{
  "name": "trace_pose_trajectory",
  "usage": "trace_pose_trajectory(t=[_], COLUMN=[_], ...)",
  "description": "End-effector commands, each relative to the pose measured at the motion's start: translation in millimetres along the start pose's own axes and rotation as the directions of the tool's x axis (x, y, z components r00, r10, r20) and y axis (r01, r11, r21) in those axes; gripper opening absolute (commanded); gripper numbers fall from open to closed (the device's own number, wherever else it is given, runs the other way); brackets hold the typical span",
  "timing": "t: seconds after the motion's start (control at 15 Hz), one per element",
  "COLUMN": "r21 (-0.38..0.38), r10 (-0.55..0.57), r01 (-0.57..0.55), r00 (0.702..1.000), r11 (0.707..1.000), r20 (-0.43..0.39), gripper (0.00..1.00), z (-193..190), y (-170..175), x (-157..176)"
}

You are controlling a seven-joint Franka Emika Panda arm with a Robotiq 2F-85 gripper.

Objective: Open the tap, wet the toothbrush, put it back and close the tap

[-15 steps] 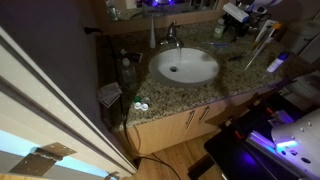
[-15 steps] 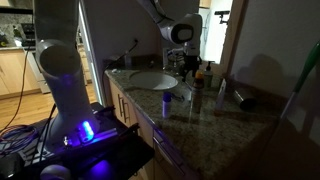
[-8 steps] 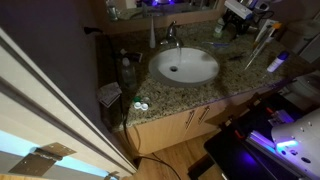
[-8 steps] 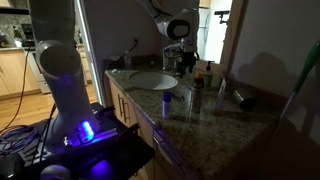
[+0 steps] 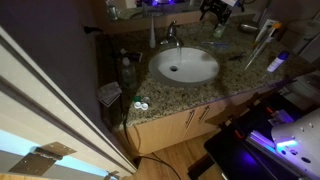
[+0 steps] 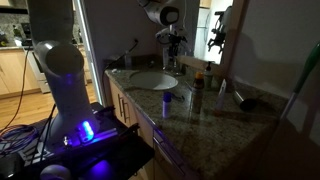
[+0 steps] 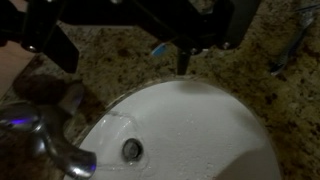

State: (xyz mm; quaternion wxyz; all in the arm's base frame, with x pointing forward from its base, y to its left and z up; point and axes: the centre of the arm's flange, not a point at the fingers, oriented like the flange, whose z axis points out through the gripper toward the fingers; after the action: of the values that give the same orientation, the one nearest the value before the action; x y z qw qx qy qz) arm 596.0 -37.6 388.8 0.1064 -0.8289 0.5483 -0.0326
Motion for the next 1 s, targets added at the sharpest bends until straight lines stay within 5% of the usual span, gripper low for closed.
trace_pose_trajectory(t=[0.0, 0.27, 0.6, 0.67, 0.93], r21=[0.003, 0.045, 0.069, 0.058, 0.061], r10=[-0.018, -0.228, -0.482, -0.406, -0.487], r01=[0.018, 0.227, 0.478, 0.404, 0.484], r00=[1.000, 0.973, 0.873, 0.914, 0.872], r11=[1.000, 0.973, 0.876, 0.913, 0.873], r20=[0.005, 0.036, 0.069, 0.028, 0.054], gripper=[1.00, 1.00, 1.00, 1.00, 1.00], z=[-4, -30, -92, -72, -80], y=[-6, -21, -73, -55, -65], x=[-5, -12, -43, -38, -49])
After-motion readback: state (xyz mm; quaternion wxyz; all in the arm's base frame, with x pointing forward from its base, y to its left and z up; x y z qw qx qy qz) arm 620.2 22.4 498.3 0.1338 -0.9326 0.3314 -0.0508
